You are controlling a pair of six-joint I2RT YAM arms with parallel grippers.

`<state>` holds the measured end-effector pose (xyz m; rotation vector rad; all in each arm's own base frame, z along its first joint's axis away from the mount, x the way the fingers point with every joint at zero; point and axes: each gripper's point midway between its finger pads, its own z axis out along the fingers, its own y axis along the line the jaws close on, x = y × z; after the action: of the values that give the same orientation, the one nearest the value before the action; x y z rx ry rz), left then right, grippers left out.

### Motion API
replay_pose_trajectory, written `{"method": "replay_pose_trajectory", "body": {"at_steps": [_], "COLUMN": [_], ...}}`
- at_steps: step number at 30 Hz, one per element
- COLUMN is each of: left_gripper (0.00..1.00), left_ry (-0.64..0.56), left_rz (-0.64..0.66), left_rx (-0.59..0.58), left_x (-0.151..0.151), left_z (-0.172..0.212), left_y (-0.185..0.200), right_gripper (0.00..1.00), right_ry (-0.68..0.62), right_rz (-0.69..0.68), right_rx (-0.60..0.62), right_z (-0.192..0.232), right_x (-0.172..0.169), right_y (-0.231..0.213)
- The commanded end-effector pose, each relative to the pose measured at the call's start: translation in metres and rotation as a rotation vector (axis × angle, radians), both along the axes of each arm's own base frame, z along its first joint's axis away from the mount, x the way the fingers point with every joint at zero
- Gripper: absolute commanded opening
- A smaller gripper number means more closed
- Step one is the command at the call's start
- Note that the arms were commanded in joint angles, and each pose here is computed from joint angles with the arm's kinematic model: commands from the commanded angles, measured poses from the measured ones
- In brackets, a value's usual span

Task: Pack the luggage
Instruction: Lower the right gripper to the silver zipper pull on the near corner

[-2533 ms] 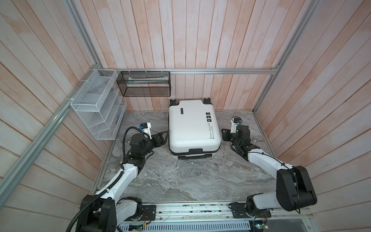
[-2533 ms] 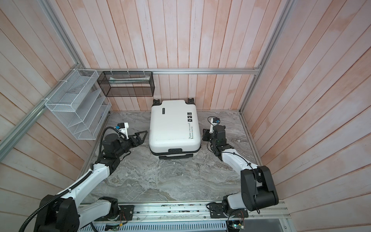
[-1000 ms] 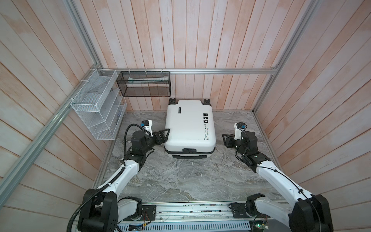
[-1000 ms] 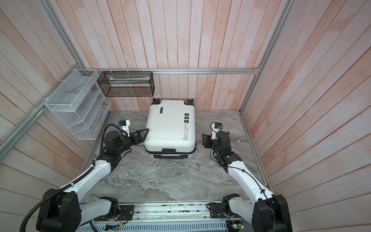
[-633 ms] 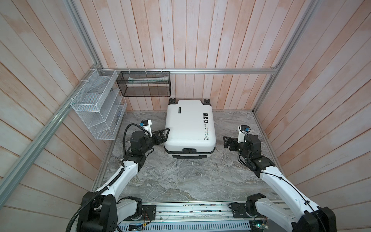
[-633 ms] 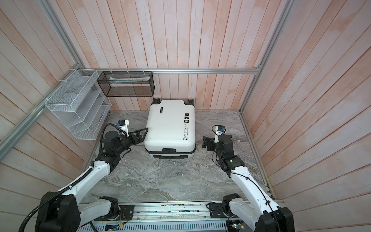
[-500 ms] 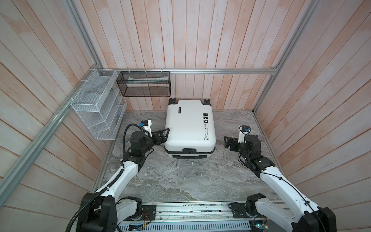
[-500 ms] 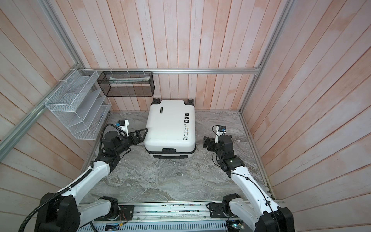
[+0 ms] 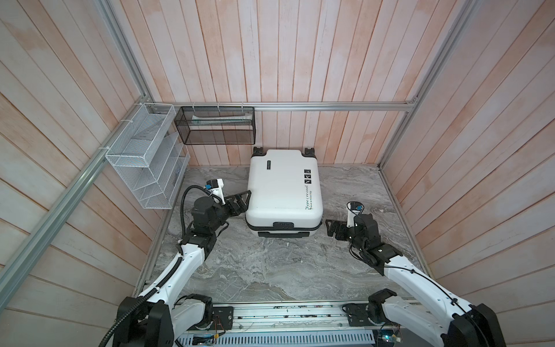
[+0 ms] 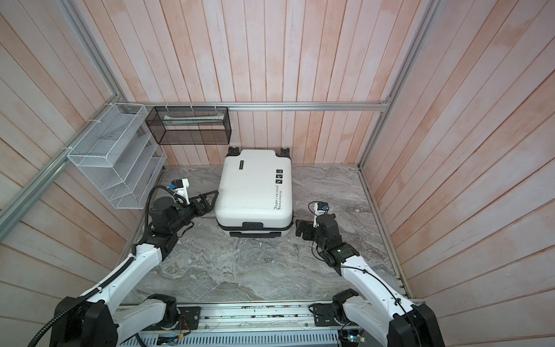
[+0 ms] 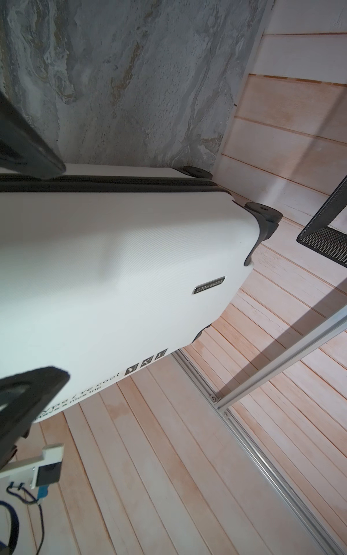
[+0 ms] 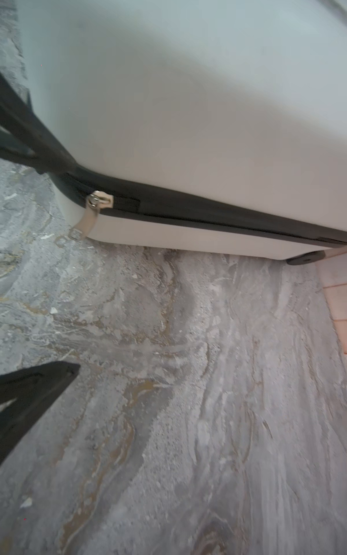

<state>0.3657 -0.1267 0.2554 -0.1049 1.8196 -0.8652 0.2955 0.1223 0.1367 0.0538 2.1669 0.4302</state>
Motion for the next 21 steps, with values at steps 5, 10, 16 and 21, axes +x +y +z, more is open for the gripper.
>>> {"method": "replay_pose_trajectory", "body": {"at_steps": [5,10,16,21], "left_gripper": [1.0,1.0,1.0,1.0], "left_ry": [-0.006,0.003,-0.007,-0.018], "left_rz": [-0.002,-0.026,-0.026,-0.026], "left_rx": [-0.02,-0.037,-0.071,-0.106], "left_x": [-0.005,-0.008,-0.013,-0.014], "left_z": [0.001,0.0,0.003,0.006], "left_y": [0.0,-0.004,-0.004,-0.004], "right_gripper": [0.82,0.73,0.68,0.67], "right_ry": [-0.02,-0.029,-0.059,-0.093], "right_rz": [-0.043,-0.043,0.004,0.026], "right_rx": [-0.024,-0.054,-0.109,-0.153], "right_z": [-0.019,-0.034,-0.035,-0.037], "right_x": [-0.014,-0.018,-0.014,-0.006], "right_y": [-0.006,-0.009,0.0,0.006]}}
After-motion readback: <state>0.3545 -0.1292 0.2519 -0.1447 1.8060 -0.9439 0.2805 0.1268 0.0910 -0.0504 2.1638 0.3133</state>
